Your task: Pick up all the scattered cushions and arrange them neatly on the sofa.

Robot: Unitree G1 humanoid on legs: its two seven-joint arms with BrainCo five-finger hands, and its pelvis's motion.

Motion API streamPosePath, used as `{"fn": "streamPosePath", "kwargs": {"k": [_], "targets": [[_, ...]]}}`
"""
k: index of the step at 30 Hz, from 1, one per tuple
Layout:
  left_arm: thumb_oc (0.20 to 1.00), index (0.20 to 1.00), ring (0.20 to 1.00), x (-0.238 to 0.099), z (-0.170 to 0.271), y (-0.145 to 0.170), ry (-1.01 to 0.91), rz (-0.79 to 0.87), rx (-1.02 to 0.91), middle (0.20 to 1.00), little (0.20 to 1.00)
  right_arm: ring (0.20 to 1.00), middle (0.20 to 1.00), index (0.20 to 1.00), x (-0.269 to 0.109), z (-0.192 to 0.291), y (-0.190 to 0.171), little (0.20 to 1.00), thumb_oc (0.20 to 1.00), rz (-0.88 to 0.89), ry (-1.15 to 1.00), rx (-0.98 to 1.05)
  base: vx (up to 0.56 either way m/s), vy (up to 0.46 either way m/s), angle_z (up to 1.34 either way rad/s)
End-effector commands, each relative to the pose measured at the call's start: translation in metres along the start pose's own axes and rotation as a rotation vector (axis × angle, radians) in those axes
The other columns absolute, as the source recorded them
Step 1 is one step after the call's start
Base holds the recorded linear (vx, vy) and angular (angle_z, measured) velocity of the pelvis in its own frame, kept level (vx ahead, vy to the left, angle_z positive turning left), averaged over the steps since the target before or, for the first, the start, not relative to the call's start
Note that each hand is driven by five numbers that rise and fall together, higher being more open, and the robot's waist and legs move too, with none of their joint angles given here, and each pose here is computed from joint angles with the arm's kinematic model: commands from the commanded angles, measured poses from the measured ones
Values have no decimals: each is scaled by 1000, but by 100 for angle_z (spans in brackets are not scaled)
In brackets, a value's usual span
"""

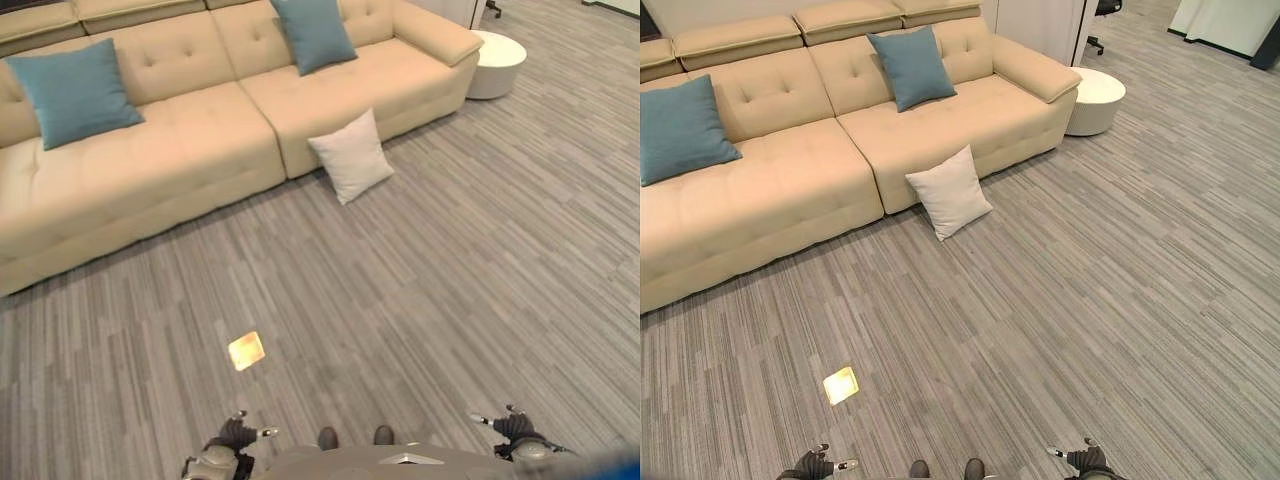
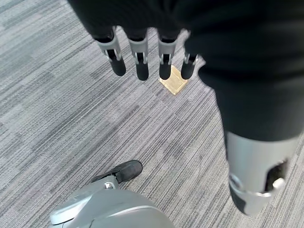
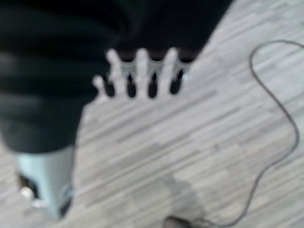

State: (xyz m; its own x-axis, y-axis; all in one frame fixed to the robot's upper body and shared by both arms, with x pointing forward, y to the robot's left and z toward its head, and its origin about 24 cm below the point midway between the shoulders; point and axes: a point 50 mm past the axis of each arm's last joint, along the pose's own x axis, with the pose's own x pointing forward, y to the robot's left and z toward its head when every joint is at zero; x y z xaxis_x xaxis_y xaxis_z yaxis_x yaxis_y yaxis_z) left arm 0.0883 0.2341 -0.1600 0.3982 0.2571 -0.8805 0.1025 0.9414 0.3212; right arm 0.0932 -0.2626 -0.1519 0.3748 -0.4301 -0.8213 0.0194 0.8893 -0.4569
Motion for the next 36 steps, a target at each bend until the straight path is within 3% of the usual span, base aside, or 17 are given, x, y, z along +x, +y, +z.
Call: {"fn": "streamPosePath", "kwargs": {"k": [1, 14, 22, 36], "targets": [[1000, 1000, 1000, 3, 7, 0, 7, 12, -15, 1000, 1000, 1000, 1000, 1000, 2, 4, -6, 1000, 1000, -13, -5, -56, 9, -36, -2], [1000, 1000, 1000, 5, 20, 1, -24, 11, -22, 1000, 1000, 1000, 1000, 1000, 3, 3, -9, 1000, 1000, -20, -1, -56, 6, -51, -1], [1000, 1000, 1000, 8, 55, -2, -134, -13, -4, 1000, 1000, 1000, 1000, 1000, 4, 6, -17, 1000, 1000, -43, -9, -32, -28, -88, 20], [1000, 1000, 1000, 7, 42, 1, -98, -11, 52, 1000, 1000, 1000, 1000, 1000, 4, 16, -9, 1000, 1000, -11, -36, -41, 213, 110, -29]]}}
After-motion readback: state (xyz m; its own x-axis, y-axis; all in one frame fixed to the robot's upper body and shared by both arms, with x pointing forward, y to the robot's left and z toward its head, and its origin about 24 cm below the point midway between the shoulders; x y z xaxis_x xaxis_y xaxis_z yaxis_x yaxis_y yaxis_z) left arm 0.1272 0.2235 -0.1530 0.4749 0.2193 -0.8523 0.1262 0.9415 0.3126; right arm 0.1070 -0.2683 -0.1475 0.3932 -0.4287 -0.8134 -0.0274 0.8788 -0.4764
